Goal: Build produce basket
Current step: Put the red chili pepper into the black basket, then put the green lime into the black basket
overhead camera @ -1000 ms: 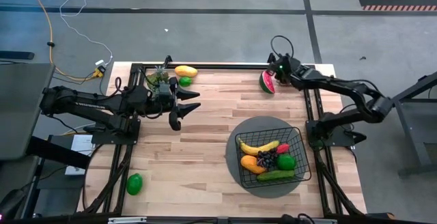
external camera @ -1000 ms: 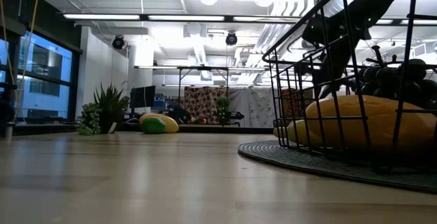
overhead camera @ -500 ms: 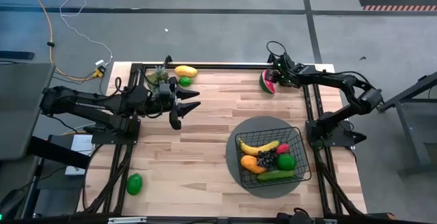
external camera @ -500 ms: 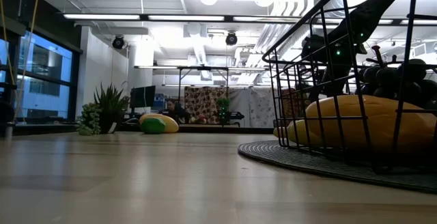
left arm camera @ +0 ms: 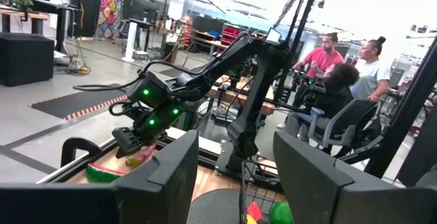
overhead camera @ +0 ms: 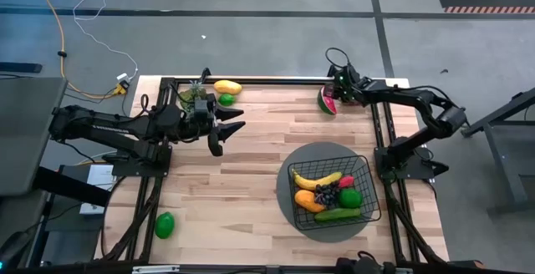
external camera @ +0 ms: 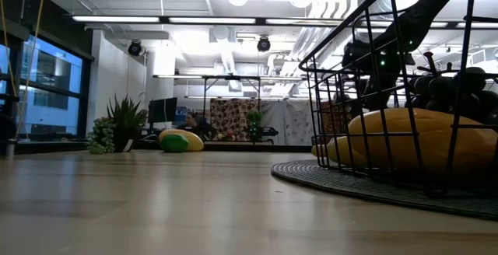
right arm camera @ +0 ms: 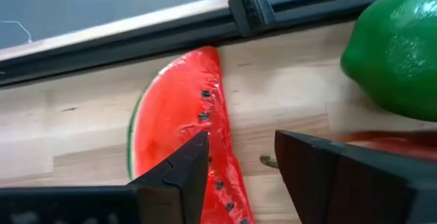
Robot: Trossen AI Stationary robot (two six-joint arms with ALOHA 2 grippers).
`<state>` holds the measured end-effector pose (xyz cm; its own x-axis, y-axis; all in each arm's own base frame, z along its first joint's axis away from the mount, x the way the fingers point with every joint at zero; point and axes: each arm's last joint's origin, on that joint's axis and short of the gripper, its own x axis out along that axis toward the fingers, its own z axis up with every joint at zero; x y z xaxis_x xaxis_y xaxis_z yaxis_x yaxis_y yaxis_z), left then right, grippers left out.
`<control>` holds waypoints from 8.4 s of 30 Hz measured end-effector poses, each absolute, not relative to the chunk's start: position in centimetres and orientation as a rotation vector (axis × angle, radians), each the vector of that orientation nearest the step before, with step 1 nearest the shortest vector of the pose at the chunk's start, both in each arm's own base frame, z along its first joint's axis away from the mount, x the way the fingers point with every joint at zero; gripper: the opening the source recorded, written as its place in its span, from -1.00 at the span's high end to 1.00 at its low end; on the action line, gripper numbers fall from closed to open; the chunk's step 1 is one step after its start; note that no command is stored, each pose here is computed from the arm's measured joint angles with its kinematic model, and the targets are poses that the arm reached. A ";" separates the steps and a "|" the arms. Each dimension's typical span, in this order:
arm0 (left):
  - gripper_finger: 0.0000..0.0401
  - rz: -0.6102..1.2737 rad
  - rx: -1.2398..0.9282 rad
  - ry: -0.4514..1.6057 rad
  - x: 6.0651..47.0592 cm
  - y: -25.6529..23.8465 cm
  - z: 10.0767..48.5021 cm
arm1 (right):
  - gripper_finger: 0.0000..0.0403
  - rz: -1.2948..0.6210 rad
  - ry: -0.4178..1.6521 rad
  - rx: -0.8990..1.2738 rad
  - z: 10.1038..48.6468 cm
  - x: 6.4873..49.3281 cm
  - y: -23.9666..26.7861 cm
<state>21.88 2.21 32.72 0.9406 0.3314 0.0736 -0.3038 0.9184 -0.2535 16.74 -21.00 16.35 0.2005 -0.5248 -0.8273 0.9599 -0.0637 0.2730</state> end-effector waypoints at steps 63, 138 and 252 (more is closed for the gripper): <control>0.11 0.326 -0.267 -0.120 21.9 2.2 32.7 | 1.00 -1.110 0.350 0.936 23.9 15.4 -16.8; 0.11 0.254 -0.217 -0.095 21.9 2.0 32.6 | 1.00 -0.071 0.731 0.744 35.6 18.6 12.3; 0.11 0.282 -0.165 -0.059 22.0 2.1 32.3 | -0.16 -0.054 0.359 0.281 25.5 23.4 -1.3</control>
<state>21.95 2.06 32.32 0.9590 0.2815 0.0345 -0.2719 0.9472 -0.1698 23.41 -1.31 25.50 0.9353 -0.0024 -0.3537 0.1016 0.9597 0.2620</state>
